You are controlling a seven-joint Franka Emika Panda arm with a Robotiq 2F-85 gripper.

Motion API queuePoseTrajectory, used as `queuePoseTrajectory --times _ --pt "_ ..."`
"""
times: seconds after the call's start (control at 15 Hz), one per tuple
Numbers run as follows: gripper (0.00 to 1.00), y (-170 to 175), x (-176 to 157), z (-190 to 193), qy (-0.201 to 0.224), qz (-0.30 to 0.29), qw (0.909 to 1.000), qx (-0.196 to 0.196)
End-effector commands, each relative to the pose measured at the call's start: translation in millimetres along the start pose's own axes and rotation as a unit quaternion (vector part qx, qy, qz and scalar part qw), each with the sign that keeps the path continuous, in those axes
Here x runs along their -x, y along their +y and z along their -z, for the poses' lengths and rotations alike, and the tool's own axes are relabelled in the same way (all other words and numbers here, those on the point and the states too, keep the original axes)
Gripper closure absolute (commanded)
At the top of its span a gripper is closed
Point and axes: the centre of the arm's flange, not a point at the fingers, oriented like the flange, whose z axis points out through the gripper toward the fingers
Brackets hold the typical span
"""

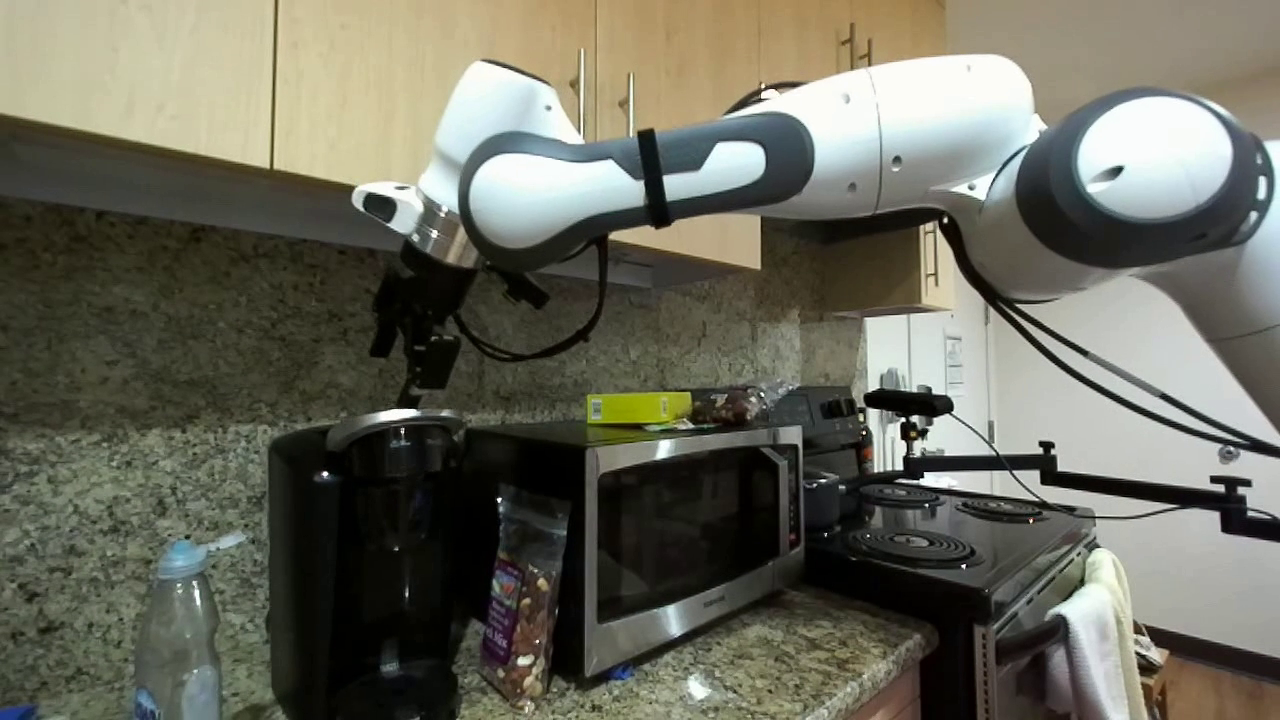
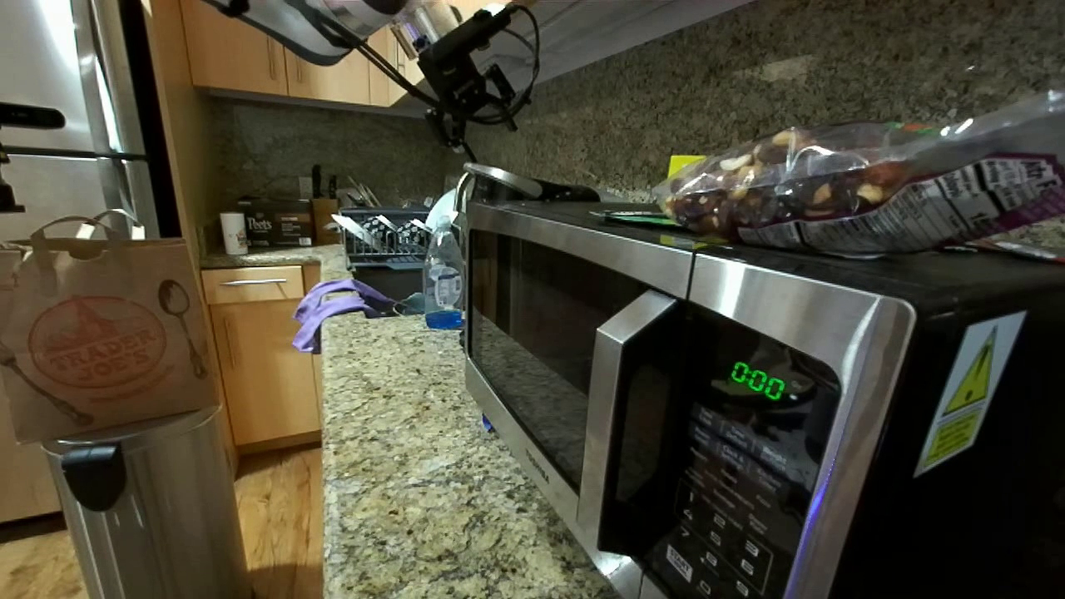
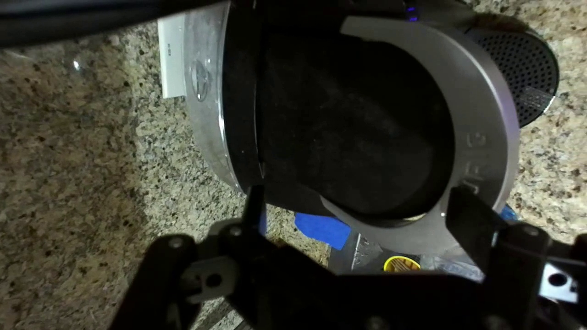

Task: Close the coffee maker lid

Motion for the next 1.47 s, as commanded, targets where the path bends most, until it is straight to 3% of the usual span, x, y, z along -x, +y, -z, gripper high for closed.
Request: queuePoseTrajectory --times 0.0,0.33,1.07,1.4 --pt "0.00 2 7 -13 -0.028 0.001 0.9994 -0.022" --pt "0.00 -3 11 -25 -0.043 0.005 0.9977 -0.053" --pt "0.00 -10 -3 -6 0.010 0.015 0.9958 -0.090" --pt "0.00 -4 2 3 -0.004 0.001 0.9990 -0.044"
